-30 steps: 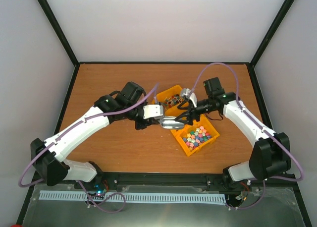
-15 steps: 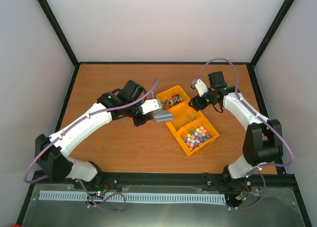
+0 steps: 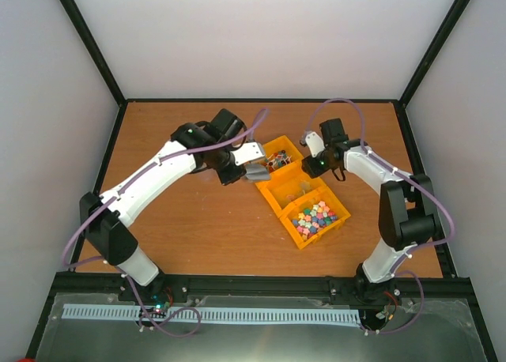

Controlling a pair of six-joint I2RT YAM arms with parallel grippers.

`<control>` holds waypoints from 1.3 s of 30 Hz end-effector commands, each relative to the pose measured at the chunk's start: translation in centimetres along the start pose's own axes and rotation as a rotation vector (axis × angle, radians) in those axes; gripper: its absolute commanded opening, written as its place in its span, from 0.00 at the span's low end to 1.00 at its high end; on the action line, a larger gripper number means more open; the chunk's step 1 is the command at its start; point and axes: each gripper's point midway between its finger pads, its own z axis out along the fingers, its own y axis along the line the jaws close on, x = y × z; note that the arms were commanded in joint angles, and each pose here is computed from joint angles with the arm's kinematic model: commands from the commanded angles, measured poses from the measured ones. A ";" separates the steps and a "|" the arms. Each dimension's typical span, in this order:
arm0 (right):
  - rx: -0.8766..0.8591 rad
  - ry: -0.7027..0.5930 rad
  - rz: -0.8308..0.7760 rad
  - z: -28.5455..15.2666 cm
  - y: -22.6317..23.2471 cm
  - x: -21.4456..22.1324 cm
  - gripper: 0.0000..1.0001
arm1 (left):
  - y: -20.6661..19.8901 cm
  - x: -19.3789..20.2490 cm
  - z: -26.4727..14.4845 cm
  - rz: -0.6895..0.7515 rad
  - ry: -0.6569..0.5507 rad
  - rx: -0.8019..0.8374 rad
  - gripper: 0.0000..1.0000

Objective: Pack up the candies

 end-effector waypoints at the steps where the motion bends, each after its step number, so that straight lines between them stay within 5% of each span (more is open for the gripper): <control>1: 0.034 0.005 0.011 1.4 0.1 0.3 0.49 | 1.1 1.0 0.1 -0.046 0.096 -0.035 0.01; 11: -0.007 -0.010 0.009 2.1 1.9 0.8 0.26 | 3.0 1.1 1.5 -0.039 0.240 -0.066 0.01; 27: -0.043 -0.096 0.023 0.3 4.4 -0.4 0.03 | 5.5 0.9 3.8 0.008 0.434 -0.080 0.01; 39: 0.041 -0.095 0.024 0.1 3.9 -0.1 0.03 | 5.8 1.9 4.9 0.044 0.537 -0.057 0.01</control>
